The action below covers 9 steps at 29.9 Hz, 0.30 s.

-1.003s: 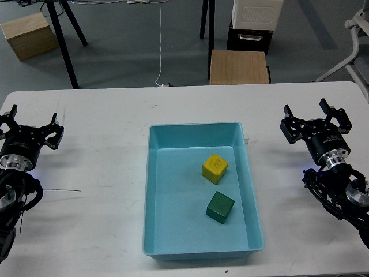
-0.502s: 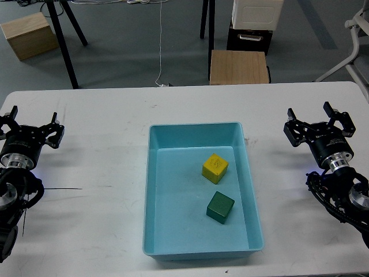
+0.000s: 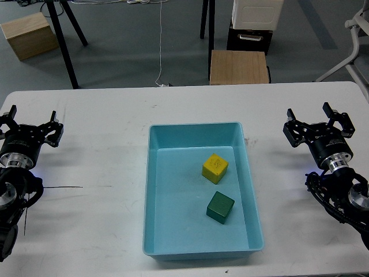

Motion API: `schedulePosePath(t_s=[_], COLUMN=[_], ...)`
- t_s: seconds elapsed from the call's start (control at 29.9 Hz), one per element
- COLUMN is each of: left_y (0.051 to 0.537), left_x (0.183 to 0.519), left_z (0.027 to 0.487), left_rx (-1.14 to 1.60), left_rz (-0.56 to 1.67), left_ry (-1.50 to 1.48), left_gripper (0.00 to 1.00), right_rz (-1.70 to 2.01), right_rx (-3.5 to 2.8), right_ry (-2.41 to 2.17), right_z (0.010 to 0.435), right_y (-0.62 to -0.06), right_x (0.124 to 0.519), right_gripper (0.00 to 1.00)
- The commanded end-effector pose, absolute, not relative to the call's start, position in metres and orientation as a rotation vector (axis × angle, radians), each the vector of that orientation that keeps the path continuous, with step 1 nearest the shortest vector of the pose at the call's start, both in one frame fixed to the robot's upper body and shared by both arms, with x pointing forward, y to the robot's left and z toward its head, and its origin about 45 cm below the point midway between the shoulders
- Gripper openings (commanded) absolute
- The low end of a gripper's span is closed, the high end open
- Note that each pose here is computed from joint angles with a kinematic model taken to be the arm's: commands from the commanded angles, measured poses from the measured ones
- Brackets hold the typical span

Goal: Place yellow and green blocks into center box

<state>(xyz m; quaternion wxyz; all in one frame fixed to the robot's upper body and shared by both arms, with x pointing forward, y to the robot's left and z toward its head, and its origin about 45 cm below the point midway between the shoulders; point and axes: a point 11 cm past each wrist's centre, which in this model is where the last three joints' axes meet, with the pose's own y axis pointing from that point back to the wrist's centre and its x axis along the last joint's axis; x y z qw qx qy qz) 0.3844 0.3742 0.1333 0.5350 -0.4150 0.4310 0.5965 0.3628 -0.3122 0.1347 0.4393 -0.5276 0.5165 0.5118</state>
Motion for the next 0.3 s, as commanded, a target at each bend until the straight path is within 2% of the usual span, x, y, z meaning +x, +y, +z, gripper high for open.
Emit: schedulePosePath(t_s=[0.0,0.27], left_y=[0.3767,0.3771], left_x=[0.3837,0.3831], left_z=[0.1336,0.1322], left_rx=[-1.002,-1.0], left_rz=[1.431,1.439], left_ry=[1.017,1.02], left_gripper=[1.0,1.0], right_rz=[1.273,1.273], right_rx=[-1.309,-1.308], right_ry=[1.283,1.29], right_z=[0.1343,0.1325], right_y=[-0.3117,-0.3131], right_x=[0.3623,0.3608], right_gripper=[0.99,0.99])
